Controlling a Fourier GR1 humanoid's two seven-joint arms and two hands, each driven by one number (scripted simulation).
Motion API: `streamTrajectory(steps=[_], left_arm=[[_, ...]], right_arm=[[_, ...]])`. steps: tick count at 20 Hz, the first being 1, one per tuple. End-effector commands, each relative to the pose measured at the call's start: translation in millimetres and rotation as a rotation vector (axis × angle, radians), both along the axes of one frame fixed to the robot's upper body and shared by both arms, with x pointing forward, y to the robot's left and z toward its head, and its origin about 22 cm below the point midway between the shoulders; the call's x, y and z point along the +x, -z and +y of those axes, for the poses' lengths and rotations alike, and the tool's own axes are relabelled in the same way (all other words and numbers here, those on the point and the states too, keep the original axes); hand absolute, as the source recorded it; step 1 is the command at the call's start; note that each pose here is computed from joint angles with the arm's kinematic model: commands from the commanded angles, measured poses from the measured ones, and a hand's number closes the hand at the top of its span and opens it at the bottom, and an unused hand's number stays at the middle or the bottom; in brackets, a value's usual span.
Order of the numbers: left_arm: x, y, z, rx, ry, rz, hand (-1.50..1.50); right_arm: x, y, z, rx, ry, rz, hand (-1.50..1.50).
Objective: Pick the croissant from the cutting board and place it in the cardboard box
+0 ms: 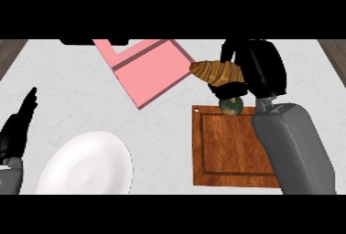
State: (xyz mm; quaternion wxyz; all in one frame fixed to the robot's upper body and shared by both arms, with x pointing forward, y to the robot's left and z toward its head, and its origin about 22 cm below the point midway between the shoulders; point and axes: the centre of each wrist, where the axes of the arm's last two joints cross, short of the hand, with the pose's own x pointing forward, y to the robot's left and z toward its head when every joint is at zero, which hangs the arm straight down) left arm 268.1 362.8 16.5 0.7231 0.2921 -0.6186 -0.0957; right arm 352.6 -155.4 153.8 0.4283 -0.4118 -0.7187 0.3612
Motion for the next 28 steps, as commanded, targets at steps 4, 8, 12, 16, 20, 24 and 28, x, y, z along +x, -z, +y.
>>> streamTrajectory(steps=[4, 8, 12, 16, 20, 24, 28], left_arm=[[-4.6, 4, -14, 0.007, 0.007, -0.021, 0.0], [-2.7, -1, 0, 0.011, 0.002, -0.003, 0.0], [12.5, -5, -32, 0.001, 0.035, -0.009, 0.0], [-2.1, -4, -23, 0.011, 0.079, -0.02, 0.0], [6.6, 1, -28, 0.008, 0.065, -0.02, 0.0], [16.6, -8, -29, 0.008, 0.088, -0.027, 0.0], [20.8, -14, -33, 0.001, 0.098, -0.026, 0.0]], right_arm=[[27, -46, 61, 0.181, -0.072, 0.034, 1.5], [43, -70, 85, 0.21, -0.081, 0.045, 1.5], [68, -45, 95, 0.305, -0.036, 0.098, 1.5], [85, -57, 107, 0.338, -0.024, 0.136, 1.5], [96, -50, 113, 0.322, -0.023, 0.148, 1.5], [102, -37, 115, 0.312, 0.008, 0.174, 1.5], [105, -25, 113, 0.297, 0.116, 0.188, 1.5]])
